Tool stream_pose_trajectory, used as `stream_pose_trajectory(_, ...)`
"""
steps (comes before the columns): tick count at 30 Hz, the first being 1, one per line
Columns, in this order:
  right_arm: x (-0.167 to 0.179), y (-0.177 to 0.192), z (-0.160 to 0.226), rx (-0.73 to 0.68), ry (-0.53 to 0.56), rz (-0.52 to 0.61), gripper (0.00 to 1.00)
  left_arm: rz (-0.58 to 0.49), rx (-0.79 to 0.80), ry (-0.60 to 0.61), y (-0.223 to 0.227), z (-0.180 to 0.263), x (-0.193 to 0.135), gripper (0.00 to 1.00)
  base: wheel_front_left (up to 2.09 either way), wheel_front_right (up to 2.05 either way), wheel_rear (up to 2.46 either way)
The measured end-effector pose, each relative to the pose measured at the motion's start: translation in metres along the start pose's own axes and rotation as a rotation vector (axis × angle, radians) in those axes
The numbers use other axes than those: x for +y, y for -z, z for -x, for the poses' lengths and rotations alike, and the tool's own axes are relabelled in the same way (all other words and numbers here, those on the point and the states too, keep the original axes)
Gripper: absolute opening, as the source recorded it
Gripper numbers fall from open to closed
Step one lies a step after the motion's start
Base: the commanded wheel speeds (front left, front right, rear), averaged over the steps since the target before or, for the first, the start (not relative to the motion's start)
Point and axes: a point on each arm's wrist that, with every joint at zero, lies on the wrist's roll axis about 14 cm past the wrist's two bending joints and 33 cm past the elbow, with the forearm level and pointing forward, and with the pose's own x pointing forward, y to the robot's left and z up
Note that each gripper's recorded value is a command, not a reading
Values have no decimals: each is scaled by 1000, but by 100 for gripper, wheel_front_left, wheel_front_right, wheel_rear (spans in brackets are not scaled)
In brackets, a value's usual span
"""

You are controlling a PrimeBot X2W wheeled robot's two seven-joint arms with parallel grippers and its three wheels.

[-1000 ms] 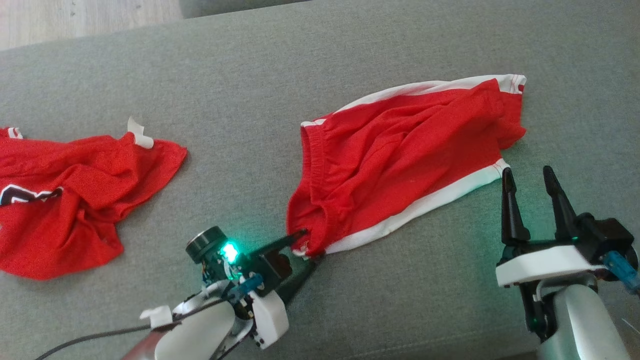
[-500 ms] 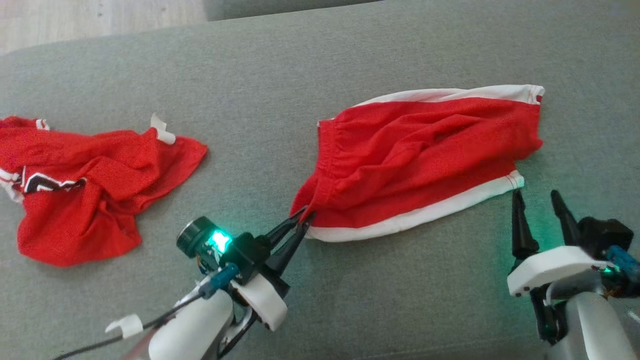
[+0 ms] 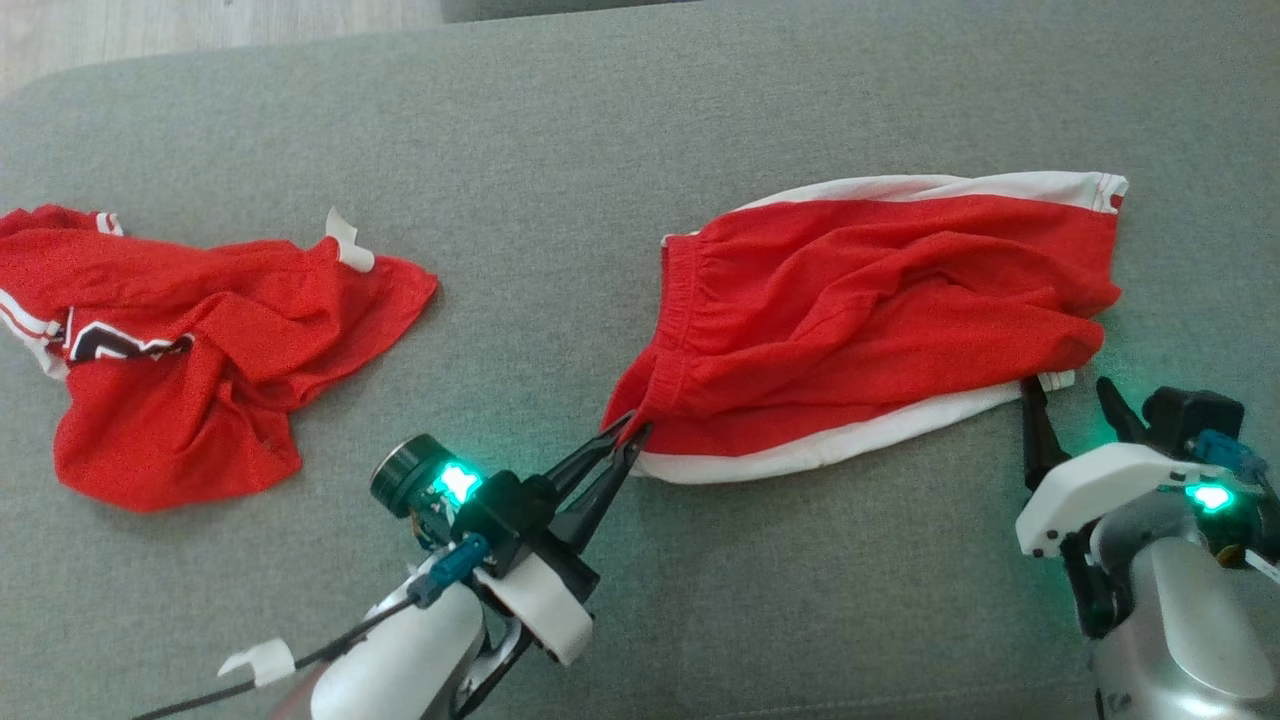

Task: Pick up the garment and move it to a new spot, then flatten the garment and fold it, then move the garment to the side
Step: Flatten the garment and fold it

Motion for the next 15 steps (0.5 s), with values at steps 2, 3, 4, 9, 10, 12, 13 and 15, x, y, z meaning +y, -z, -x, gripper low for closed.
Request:
stream_pose_trajectory(2,0,5,-1,16,2,9,100,2,0,0,0,0,1,0,0,0,0)
stream_pose_trajectory(3,-1,7,-1,25,5,12,100,3,0,-1,0,0,1,0,0,0,0)
stream_pose_trajectory(4,-2,9,-2,30,7,14,100,4,0,-1,1,0,1,0,0,0,0)
stream_pose_trajectory(9,-1,2,-10,30,8,40,100,7,4,2,2,-1,0,0,0,0,0)
stream_pose_trajectory(10,-1,2,-11,32,8,49,100,7,4,3,3,-1,0,0,0,0,0)
stream_pose_trajectory(12,-2,4,-11,47,11,67,100,8,4,4,3,-1,0,0,0,0,0)
stream_pose_trajectory(13,-2,5,-11,50,12,69,90,9,3,4,2,-1,0,0,0,0,0)
stream_pose_trajectory(15,-2,6,-11,59,11,77,40,6,-1,5,0,-2,0,0,0,0,0)
